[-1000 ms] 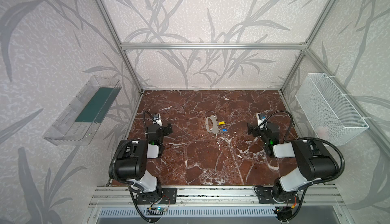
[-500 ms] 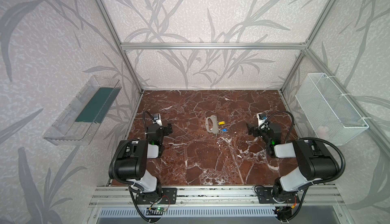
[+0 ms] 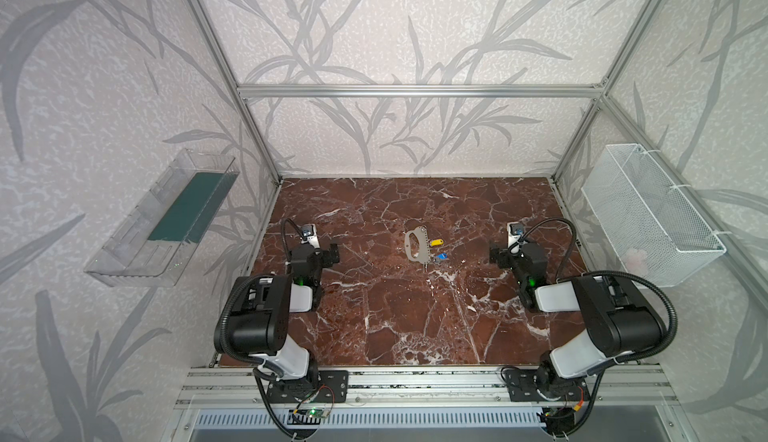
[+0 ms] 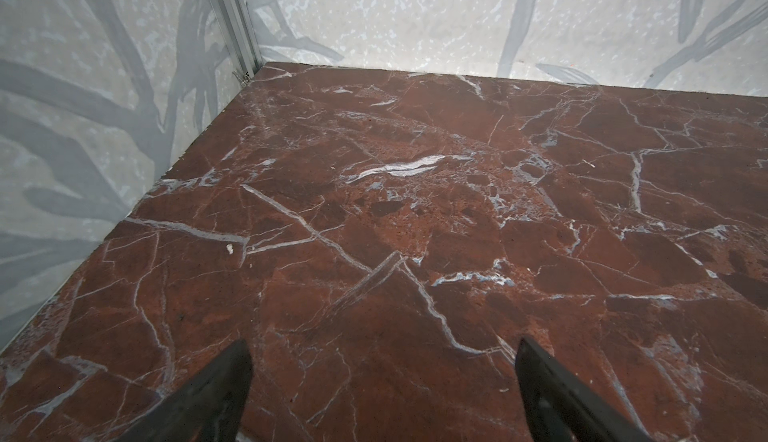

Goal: Put the keys on the keyring

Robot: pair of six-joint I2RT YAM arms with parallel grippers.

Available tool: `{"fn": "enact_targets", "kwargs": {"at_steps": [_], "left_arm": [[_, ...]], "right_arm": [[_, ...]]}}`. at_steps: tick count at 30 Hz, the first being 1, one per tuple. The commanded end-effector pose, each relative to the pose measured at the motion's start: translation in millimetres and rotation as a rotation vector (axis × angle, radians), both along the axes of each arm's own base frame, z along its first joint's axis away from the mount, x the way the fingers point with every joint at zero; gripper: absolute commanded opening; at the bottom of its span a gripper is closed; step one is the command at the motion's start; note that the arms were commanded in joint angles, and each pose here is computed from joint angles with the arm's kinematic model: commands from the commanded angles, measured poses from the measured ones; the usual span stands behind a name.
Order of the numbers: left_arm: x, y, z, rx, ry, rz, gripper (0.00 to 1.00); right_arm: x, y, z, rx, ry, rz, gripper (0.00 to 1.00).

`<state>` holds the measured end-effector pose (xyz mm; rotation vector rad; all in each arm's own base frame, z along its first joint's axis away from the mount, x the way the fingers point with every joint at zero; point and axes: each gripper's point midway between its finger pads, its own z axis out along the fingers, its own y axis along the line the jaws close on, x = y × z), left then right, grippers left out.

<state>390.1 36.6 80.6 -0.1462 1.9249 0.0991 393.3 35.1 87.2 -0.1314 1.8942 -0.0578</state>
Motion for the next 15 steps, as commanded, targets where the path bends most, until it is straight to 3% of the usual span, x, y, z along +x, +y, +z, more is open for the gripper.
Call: {"fn": "enact_targets", "kwargs": {"at_steps": [1, 15], "left_arm": [[6.0, -2.1, 13.3, 0.009, -0.035, -0.014, 0.99], [6.0, -2.1, 13.4, 0.009, -0.035, -0.014, 0.99]], "right_arm": [[4.6, 2.4, 5.7, -0.001, -0.015, 0.018, 0.99], [5.5, 1.7, 4.8, 0.03, -0.006, 0.042, 0.99]]}}
